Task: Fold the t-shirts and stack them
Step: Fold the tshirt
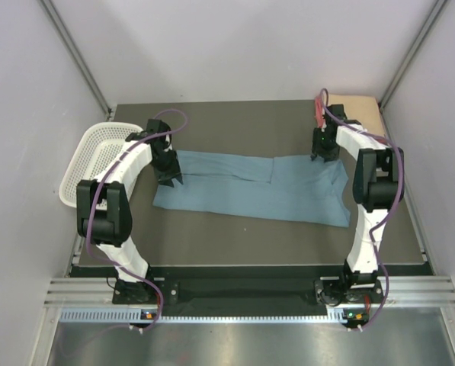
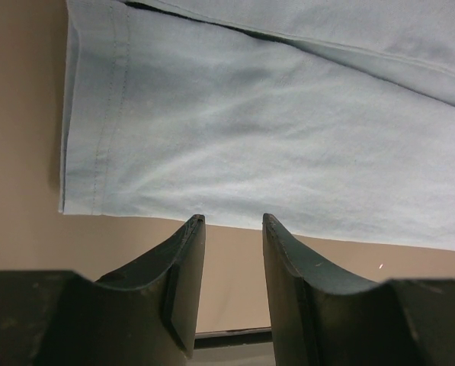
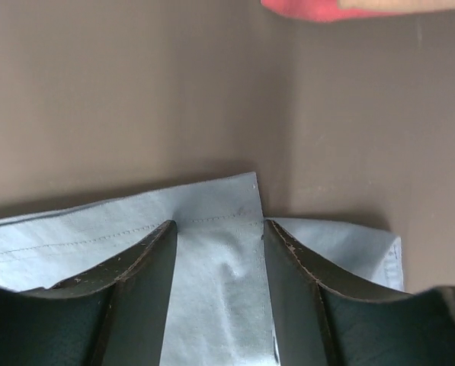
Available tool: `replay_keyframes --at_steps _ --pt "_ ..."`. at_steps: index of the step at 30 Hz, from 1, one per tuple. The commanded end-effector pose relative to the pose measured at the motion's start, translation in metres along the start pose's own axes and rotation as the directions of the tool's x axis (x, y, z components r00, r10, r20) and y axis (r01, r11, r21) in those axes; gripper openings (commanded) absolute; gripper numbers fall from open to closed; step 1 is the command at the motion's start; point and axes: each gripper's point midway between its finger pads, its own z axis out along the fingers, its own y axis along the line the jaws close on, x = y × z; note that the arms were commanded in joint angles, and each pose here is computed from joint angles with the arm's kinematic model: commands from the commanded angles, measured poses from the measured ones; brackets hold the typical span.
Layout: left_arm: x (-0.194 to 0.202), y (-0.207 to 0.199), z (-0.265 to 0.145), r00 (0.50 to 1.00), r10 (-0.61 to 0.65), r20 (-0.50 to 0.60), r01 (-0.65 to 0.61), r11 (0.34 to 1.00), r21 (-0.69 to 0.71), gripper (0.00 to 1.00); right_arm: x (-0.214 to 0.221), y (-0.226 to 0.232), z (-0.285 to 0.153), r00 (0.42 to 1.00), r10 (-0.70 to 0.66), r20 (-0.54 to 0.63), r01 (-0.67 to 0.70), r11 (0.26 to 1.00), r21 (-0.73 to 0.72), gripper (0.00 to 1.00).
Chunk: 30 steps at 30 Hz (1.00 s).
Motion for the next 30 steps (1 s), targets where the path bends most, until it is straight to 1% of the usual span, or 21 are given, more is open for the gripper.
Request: replay_keyframes --at_steps 1,4,10,11,15,19,25,30 --pt "-0.010 -0.003 -0.014 0.999 0.012 0.041 -0.013 1.000 0.015 0.41 -0.031 0.005 -0.002 0.996 0.036 0.082 -0.031 0.998 -0.059 0.49" --pt "-0.011 -0.004 -0.013 0.999 0.011 0.036 -0.012 1.000 0.016 0.41 -0.031 0.001 0.003 0.995 0.054 0.083 -0.048 0.996 -0.073 0.49" --pt "-0.014 -0.005 -0.011 0.999 0.012 0.030 -0.013 1.000 0.015 0.41 -0.040 0.008 0.007 0.994 0.059 0.095 -0.047 0.992 -0.120 0.49" --pt "-0.014 -0.006 -0.011 0.999 0.012 0.030 -0.013 1.000 0.015 0.41 -0.044 -0.006 0.006 0.991 0.086 0.100 -0.075 0.991 -0.112 0.49" --pt "-0.014 -0.005 -0.010 1.000 0.012 0.027 -0.012 1.000 0.014 0.41 -0.051 -0.012 0.005 0.989 0.091 0.118 -0.080 0.992 -0.099 0.49" --pt "-0.015 -0.007 -0.007 1.000 0.007 0.018 -0.007 1.000 0.018 0.41 -0.044 -0.015 0.016 0.992 0.095 0.082 -0.087 0.992 -0.094 0.48" --pt "-0.018 -0.009 -0.007 1.000 0.003 0.022 -0.004 1.000 0.025 0.41 -0.028 -0.011 0.025 0.996 0.089 0.032 -0.084 0.989 -0.119 0.42" --pt "-0.018 -0.010 -0.005 1.000 -0.002 0.018 0.001 1.000 0.025 0.41 -0.016 -0.007 0.023 0.996 0.083 0.014 -0.081 0.988 -0.130 0.38"
